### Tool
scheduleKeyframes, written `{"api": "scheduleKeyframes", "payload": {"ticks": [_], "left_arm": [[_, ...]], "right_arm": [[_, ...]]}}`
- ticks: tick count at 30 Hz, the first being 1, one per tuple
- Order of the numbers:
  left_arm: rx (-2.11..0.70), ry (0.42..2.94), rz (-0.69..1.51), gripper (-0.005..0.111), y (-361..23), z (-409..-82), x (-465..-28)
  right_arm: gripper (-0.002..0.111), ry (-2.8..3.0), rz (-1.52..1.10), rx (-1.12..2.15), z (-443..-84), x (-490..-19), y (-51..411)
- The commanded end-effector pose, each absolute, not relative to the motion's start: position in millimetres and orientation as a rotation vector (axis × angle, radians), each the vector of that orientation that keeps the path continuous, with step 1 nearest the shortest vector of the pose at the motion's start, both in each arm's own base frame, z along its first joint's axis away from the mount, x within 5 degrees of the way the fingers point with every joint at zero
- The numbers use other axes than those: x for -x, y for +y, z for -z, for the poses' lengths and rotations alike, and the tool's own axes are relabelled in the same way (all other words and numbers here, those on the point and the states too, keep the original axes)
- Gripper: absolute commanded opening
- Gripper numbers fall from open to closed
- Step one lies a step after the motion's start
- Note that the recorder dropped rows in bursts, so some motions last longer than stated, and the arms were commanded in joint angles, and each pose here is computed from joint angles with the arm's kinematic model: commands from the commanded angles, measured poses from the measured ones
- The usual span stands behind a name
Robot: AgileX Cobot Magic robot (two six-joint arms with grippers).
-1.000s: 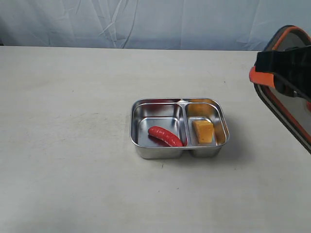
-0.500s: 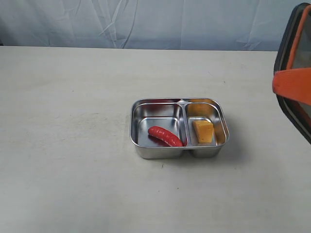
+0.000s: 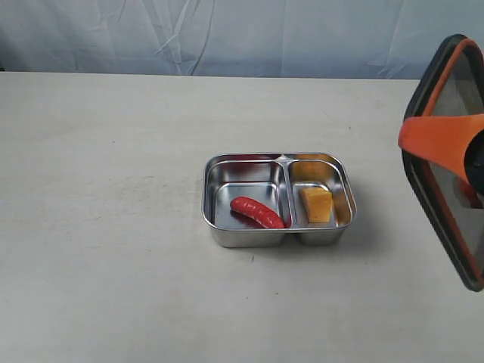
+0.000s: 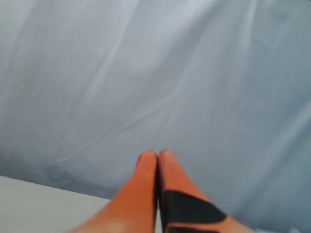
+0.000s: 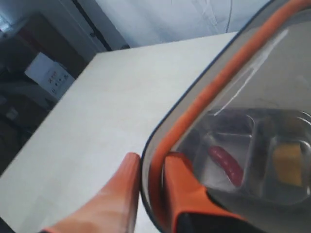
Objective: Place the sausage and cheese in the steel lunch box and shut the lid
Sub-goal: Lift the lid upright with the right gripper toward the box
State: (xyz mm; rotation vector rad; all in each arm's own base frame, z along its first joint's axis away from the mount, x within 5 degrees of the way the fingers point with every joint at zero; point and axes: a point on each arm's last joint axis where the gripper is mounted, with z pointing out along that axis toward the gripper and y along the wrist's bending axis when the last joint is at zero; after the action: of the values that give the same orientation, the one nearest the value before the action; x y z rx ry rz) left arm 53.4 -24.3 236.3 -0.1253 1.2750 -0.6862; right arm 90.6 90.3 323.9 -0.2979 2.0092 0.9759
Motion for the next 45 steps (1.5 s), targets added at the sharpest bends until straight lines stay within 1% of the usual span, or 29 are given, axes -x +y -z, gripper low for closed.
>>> {"api": "scheduleKeyframes", "payload": {"ticks": [1, 3, 4, 6, 9, 11, 13, 15, 18, 21, 25, 28, 30, 32, 33, 35, 37, 38, 40, 43, 44, 45], "left_arm": [[-0.338, 1.343, 0.838, 0.0, -58.8, -229.7, -39.6], [-0.466, 1.328, 0.83, 0.0, -64.7, -228.2, -35.6], [-0.467, 1.322, 0.824, 0.0, -64.6, -228.6, -36.0], [-0.375, 1.312, 0.839, 0.0, -60.4, -232.0, -39.4], [-0.249, 1.261, 0.957, 0.0, -57.1, -239.7, -39.2], [-0.244, 1.256, 1.047, 0.0, -59.7, -241.0, -36.1], [-0.306, 1.22, 1.141, 0.0, -64.7, -243.8, -28.8], [-0.336, 1.134, 1.213, 0.0, -65.8, -254.6, -22.1], [-0.291, 0.977, 1.288, 0.0, -60.5, -277.4, -15.7], [-0.287, 0.861, 1.26, 0.0, -55.8, -303.6, -9.8], [-0.321, 0.788, 1.181, 0.0, -54.3, -336.3, -9.3], [-0.333, 0.85, 1.135, 0.0, -56.7, -355.6, -22.9], [-0.388, 0.971, 1.035, 0.0, -61.8, -364.6, -41.4], [-0.503, 1.095, 0.953, 0.0, -69.1, -366.0, -59.2], [-0.595, 1.189, 0.946, 0.0, -75.0, -359.4, -73.0], [-0.668, 1.306, 1.024, 0.0, -81.6, -346.4, -92.8], [-0.697, 1.399, 1.119, 0.005, -86.1, -330.7, -112.8], [-0.705, 1.442, 1.153, 0.009, -87.9, -322.8, -121.9], [-0.704, 1.51, 1.211, 0.021, -92.4, -310.7, -135.5], [-0.751, 1.526, 1.252, 0.044, -105.7, -296.8, -148.4], [-0.771, 1.521, 1.264, 0.049, -112.1, -293.0, -150.9], [-0.792, 1.512, 1.278, 0.052, -119.3, -289.9, -151.7]], "right_arm": [[-0.001, 1.872, -1.068, 0.152, -325.1, -97.0, 90.0], [-0.001, 1.853, -1.105, 0.134, -326.4, -96.7, 90.8], [-0.001, 1.846, -1.124, 0.126, -327.3, -96.5, 91.3], [-0.001, 1.831, -1.153, 0.122, -329.1, -95.8, 92.2], [-0.001, 1.827, -1.189, 0.113, -330.3, -94.8, 93.2], [-0.001, 1.83, -1.21, 0.104, -330.6, -94.2, 93.8], [-0.001, 1.83, -1.231, 0.089, -331.1, -93.9, 94.0], [-0.001, 1.829, -1.235, 0.086, -331.3, -93.9, 94.1], [-0.001, 1.827, -1.229, 0.097, -331.2, -93.7, 94.2], [-0.001, 1.834, -1.234, 0.112, -330.7, -92.8, 94.9], [-0.001, 1.839, -1.24, 0.126, -330.4, -91.8, 95.7], [-0.001, 1.838, -1.249, 0.118, -330.7, -91.7, 95.7], [-0.001, 1.835, -1.267, 0.096, -331.5, -92.0, 95.7], [-0.001, 1.818, -1.27, 0.074, -332.9, -93.1, 94.9], [-0.001, 1.803, -1.283, 0.054, -334.4, -93.8, 94.5], [-0.001, 1.771, -1.304, 0.044, -337.3, -94.0, 94.5], [-0.001, 1.74, -1.342, 0.018, -340.5, -94.1, 94.5], [-0.001, 1.725, -1.366, 0.009, -342.2, -93.8, 94.7], [-0.001, 1.697, -1.399, 0.034, -345.1, -91.8, 96.1], [-0.001, 1.706, -1.382, 0.071, -343.6, -94.2, 99.2], [-0.001, 1.718, -1.386, 0.069, -342.3, -95.8, 100.7], [-0.001, 1.731, -1.386, 0.07, -340.8, -97.6, 102.2]]}}
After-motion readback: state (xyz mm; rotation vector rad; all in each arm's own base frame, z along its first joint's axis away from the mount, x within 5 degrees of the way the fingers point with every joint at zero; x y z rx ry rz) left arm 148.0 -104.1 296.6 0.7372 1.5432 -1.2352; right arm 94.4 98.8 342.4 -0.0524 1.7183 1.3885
